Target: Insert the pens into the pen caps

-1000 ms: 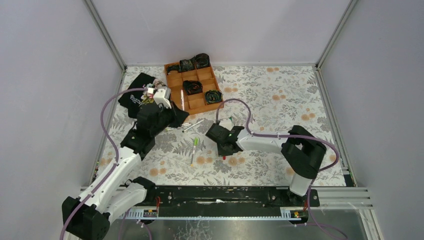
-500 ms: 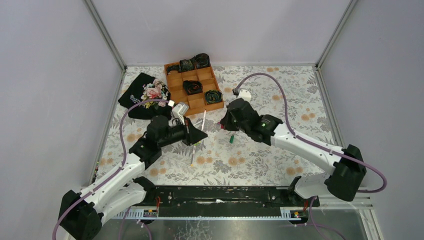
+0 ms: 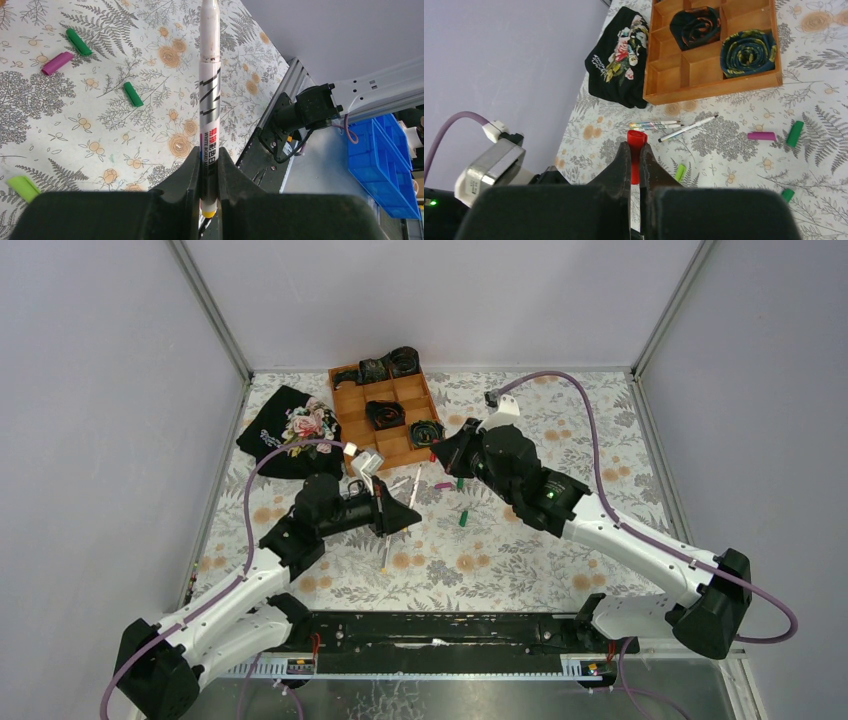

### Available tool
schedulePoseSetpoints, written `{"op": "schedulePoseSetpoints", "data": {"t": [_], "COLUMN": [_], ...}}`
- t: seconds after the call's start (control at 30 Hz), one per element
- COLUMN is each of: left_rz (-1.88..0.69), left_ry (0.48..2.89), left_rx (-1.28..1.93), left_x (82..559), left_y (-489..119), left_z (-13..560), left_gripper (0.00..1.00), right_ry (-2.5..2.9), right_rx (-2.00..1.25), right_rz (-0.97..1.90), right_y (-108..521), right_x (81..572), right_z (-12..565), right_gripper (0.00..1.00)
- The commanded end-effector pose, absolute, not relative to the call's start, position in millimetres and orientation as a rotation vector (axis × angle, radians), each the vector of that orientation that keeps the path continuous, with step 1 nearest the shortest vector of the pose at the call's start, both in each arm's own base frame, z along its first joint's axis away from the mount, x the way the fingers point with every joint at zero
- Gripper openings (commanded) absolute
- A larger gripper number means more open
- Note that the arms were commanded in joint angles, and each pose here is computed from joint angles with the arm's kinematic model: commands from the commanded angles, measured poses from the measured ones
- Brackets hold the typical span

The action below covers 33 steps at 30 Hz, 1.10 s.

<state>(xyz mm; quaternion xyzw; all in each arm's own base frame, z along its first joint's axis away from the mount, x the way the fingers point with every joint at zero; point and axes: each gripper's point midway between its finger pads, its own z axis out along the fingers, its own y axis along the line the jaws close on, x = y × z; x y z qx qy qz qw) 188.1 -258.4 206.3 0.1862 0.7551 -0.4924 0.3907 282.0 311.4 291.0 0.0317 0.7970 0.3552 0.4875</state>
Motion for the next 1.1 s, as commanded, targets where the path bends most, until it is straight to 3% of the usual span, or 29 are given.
{"op": "schedulePoseSetpoints", "data": {"t": [0.0,1.07], "left_rz": [-1.282,-1.27], "left_ry": [1.814,1.796], "left_rx": [0.532,0.533], "left_x": [183.6,181.4], "left_y": [-264.2,-264.0], "left_z": [224.7,227.9], "left_gripper": [0.0,0.0], "right_ry": [1.8,1.846], "right_rx": [0.072,-0.03], "right_rz": [0.967,1.023], "right_y": [317.2,333.7], "right_x": [283.7,274.0], "right_z": [340.9,328.7], "right_gripper": [0.0,0.0]}}
